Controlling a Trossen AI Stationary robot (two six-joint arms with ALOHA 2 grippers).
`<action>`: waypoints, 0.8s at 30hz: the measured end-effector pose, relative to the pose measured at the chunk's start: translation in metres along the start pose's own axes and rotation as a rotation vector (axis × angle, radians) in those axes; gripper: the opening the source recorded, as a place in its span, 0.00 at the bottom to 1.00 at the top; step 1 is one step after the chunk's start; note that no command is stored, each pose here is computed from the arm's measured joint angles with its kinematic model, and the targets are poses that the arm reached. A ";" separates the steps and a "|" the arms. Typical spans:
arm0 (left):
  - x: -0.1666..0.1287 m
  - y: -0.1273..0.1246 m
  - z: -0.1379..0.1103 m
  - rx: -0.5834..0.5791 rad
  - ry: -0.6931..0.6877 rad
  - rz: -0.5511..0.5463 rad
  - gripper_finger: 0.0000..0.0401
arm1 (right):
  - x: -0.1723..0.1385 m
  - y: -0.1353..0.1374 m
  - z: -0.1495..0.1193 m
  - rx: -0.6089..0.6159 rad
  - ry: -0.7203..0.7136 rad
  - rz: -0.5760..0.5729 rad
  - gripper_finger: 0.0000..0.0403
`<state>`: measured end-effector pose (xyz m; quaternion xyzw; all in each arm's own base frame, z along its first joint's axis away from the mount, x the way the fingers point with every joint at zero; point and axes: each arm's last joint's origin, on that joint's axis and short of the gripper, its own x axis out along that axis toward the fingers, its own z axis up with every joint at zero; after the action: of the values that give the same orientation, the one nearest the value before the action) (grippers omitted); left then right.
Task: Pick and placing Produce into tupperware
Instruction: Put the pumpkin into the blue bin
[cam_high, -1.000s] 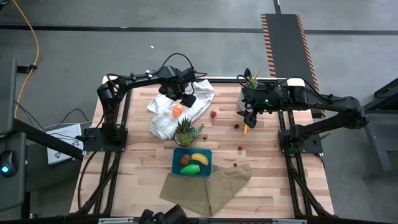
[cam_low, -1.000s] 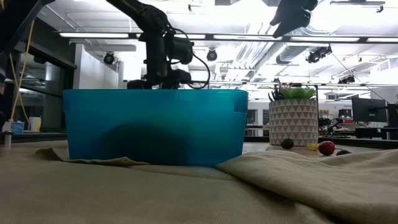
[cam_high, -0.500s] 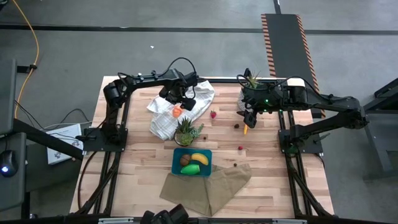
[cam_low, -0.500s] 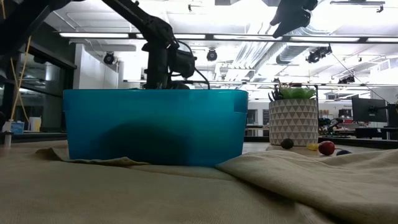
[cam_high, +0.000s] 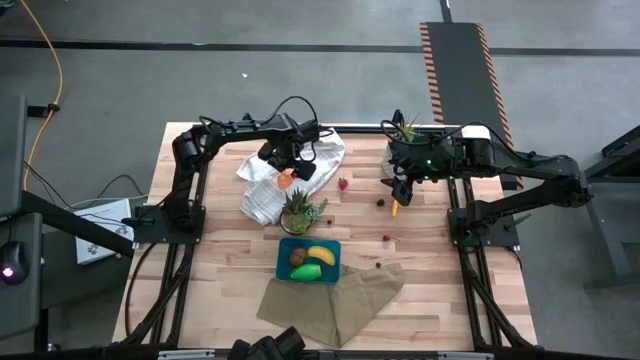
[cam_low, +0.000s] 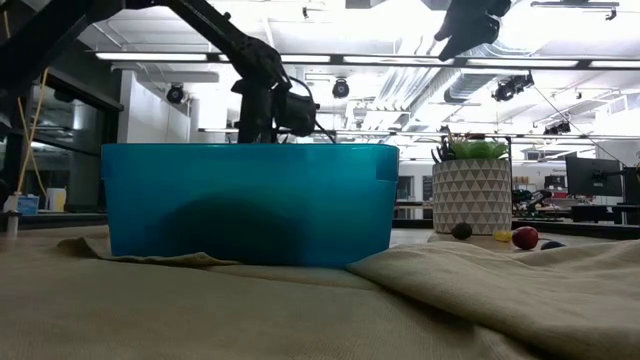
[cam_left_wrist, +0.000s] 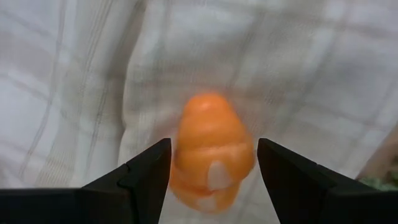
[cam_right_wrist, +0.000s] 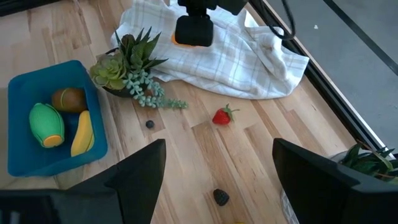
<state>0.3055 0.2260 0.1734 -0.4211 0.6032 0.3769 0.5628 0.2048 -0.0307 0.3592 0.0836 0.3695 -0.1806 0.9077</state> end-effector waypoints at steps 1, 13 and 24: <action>0.000 0.000 0.000 0.000 0.001 0.000 0.57 | 0.000 0.000 0.000 0.000 0.000 0.000 0.71; 0.000 0.000 0.000 0.002 -0.003 -0.001 0.50 | 0.000 0.000 0.000 0.000 0.000 0.000 0.71; 0.000 0.000 0.000 0.002 -0.004 0.002 0.47 | 0.000 0.000 0.000 0.000 0.000 0.000 0.71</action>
<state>0.3056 0.2262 0.1733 -0.4191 0.6030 0.3776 0.5641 0.2048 -0.0307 0.3591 0.0836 0.3697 -0.1806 0.9076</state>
